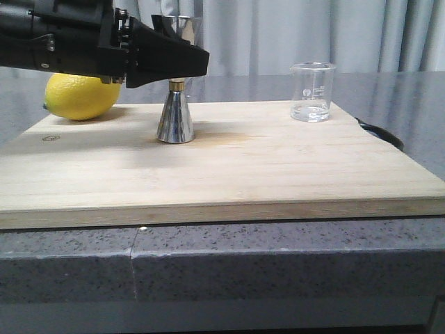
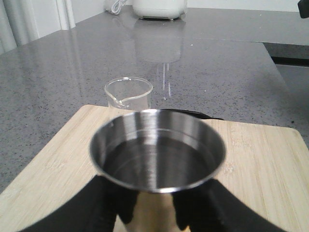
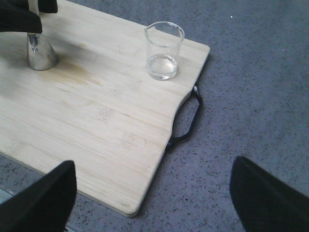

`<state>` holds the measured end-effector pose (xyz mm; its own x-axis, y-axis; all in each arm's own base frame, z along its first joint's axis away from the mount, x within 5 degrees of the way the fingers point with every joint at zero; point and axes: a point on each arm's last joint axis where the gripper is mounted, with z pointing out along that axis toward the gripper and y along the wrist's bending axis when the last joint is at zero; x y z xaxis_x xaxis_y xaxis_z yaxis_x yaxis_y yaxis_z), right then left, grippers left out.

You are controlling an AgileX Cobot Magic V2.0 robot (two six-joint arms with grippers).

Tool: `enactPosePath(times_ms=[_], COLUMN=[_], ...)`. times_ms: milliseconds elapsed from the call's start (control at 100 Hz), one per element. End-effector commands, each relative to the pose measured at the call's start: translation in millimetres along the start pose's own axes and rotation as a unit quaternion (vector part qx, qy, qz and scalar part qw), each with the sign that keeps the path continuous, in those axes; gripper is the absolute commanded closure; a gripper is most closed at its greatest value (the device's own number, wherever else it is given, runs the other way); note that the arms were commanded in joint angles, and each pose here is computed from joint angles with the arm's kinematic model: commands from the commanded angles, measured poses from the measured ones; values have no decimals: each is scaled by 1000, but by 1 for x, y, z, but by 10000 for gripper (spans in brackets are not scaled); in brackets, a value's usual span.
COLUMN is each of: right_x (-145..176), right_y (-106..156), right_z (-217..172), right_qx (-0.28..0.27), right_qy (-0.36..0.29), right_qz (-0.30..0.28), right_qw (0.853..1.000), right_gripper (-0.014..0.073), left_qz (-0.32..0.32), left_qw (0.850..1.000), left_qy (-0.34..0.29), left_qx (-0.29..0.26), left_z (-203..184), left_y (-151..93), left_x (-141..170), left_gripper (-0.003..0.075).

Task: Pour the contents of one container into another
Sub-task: 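Lower the held jigger onto the board with the left gripper, then open the left gripper and withdraw it from the jigger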

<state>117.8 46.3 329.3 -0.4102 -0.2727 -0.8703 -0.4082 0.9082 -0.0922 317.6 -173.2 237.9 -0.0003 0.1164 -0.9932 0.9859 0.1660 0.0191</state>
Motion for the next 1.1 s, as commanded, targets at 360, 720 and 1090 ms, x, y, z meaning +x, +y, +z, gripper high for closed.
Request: enactPosePath(times_ms=[360,720,1090], right_x=[-13,-13,-13], right_y=[-2,-2,-2], right_z=[-6,-6,-6], right_qx=[10,10,10], right_qy=[-46,-46,-46], right_qz=[-7,-7,-7], right_qw=[999,999,999], right_gripper=[9,9,9], left_qz=[9,-4,25], left_qw=[997,999,992], left_qy=[-80,-44,110], left_qx=[9,-11,-63], left_z=[-2,-4,-34], left_y=[-5,-4,-33], left_x=[-31,-32,-72], left_gripper=[333,189,189])
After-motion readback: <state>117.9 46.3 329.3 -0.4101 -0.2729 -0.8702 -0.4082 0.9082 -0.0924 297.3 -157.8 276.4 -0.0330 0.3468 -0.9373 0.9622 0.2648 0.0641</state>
